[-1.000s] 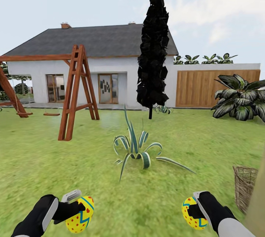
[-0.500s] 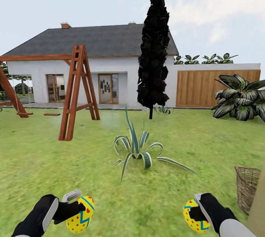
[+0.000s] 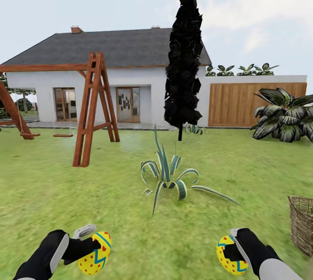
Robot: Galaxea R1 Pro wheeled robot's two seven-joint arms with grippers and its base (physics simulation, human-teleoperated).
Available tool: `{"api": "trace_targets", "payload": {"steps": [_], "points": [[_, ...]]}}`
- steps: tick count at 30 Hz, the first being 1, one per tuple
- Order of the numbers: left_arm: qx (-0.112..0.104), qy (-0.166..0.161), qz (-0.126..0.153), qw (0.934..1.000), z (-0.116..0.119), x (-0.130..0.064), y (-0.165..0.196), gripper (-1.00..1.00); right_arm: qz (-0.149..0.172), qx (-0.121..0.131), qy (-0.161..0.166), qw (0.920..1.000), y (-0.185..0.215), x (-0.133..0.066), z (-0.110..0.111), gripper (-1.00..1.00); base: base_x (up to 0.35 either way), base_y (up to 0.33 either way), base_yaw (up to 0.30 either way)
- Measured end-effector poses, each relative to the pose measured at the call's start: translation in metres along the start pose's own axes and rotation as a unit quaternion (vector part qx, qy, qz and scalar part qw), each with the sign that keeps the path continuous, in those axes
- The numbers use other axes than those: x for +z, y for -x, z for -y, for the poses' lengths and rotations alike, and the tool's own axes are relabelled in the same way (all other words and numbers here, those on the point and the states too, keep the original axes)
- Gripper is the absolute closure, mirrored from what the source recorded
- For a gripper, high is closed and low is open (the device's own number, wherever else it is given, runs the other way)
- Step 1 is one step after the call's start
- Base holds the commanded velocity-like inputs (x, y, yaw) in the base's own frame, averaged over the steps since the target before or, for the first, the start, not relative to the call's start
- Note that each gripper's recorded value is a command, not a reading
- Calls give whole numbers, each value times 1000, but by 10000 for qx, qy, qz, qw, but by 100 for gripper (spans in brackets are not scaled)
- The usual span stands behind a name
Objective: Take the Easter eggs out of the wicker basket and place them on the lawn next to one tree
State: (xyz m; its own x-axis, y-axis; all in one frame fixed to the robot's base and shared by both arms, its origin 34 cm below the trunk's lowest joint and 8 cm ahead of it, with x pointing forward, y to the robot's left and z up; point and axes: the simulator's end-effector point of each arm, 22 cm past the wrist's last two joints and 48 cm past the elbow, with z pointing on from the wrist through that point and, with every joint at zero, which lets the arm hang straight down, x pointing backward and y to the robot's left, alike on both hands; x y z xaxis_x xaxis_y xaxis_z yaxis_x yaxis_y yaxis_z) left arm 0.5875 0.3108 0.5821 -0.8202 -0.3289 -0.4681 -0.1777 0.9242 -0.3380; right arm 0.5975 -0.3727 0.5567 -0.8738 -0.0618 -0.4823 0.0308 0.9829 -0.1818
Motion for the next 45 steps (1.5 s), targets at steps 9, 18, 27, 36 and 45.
{"api": "trace_targets", "payload": {"steps": [9, 18, 27, 36, 45], "points": [[-6, -4, 0, 10000, 0, 0, 0, 100, -1, 11, 7, 10000, 0, 0, 0, 100, 2, 5, -296], [-6, -5, 0, 10000, 0, 0, 0, 100, -2, 16, 1, 10000, 0, 0, 1, 100, 0, 0, -299], [0, -3, -2, 10000, 0, 0, 0, 100, -2, 16, 1, 10000, 0, 0, 1, 100, 0, 0, -299], [3, -8, -5, 10000, 1, 1, -1, 100, -2, 16, 1, 10000, 0, 0, 1, 100, 0, 0, -298], [1, -10, -5, 10000, 1, 1, -1, 100, 7, 27, -10, 10000, 1, 0, 3, 100, 0, 0, -292]]}}
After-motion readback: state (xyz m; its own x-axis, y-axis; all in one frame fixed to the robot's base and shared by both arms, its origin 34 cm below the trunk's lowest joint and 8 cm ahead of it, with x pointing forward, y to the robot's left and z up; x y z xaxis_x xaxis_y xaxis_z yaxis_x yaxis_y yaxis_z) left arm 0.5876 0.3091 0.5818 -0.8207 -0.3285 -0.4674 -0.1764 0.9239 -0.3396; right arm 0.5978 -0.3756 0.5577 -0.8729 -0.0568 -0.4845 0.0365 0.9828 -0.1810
